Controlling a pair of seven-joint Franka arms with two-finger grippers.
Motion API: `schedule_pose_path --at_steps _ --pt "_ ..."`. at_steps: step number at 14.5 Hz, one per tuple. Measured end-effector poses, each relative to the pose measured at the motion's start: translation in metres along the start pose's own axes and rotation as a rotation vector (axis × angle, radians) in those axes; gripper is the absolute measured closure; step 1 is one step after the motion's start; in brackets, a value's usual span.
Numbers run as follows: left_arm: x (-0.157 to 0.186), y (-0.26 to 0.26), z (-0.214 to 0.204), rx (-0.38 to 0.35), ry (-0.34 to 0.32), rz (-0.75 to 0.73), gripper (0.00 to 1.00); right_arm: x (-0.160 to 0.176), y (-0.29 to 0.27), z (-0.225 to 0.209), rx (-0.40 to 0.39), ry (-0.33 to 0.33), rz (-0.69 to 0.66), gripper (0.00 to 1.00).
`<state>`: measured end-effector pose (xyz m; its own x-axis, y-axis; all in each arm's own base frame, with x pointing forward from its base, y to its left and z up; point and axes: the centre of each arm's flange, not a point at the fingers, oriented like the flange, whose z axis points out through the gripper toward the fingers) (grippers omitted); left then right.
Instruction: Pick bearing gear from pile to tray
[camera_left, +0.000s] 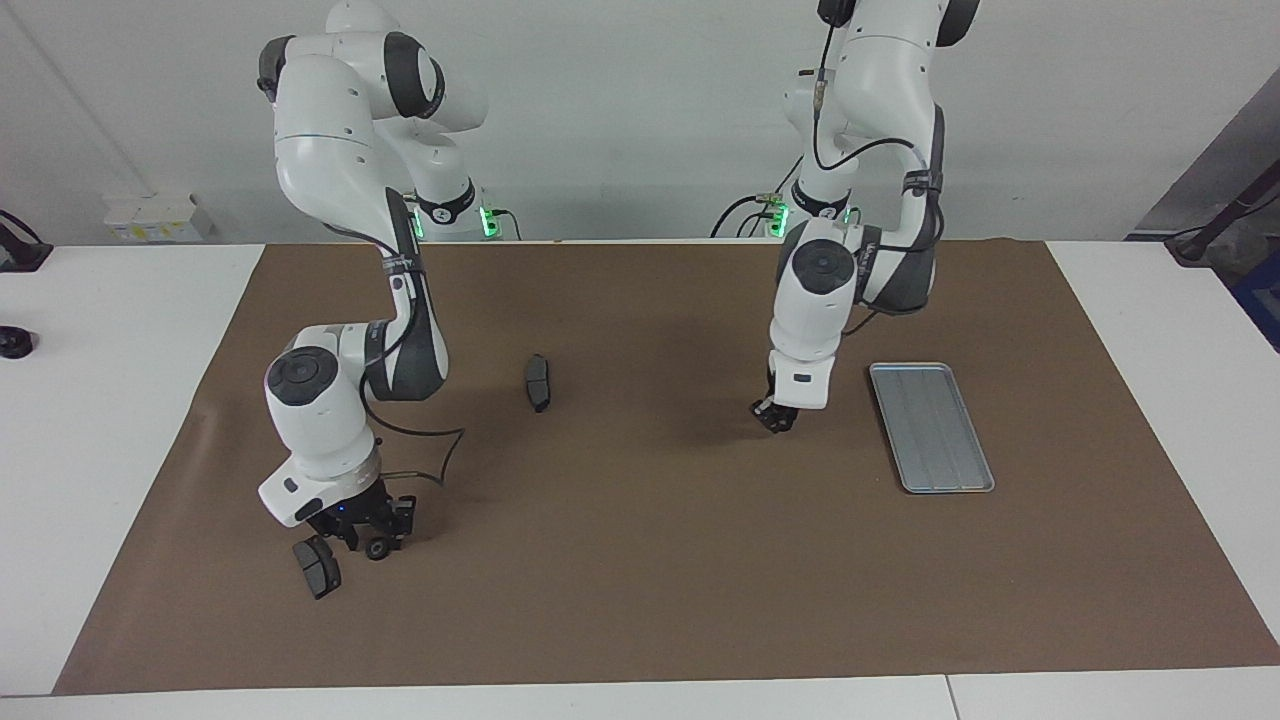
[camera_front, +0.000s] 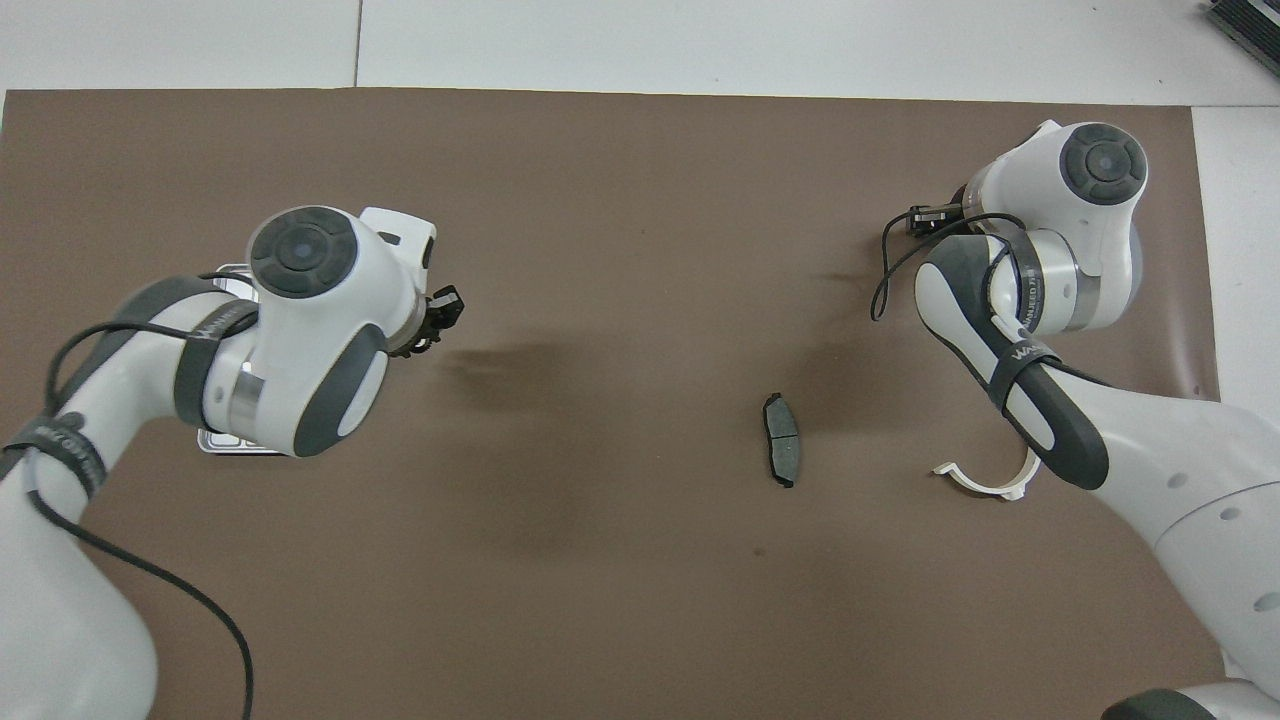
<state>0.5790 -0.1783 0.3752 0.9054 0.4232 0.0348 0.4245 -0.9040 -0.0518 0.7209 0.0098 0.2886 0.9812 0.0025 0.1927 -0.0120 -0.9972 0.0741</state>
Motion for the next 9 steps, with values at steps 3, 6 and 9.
schedule_pose_path --at_steps 3,6,9 --pt "0.058 -0.095 -0.011 -0.003 -0.028 0.106 0.65 0.000 -0.001 -0.001 0.001 0.001 0.009 0.59" --pt "0.088 -0.167 0.013 -0.013 -0.042 0.183 0.65 0.000 -0.002 -0.002 0.002 0.001 0.010 0.65" --pt "0.078 -0.177 0.045 -0.028 -0.028 0.202 0.65 0.003 -0.014 -0.007 0.013 0.012 -0.004 0.65"
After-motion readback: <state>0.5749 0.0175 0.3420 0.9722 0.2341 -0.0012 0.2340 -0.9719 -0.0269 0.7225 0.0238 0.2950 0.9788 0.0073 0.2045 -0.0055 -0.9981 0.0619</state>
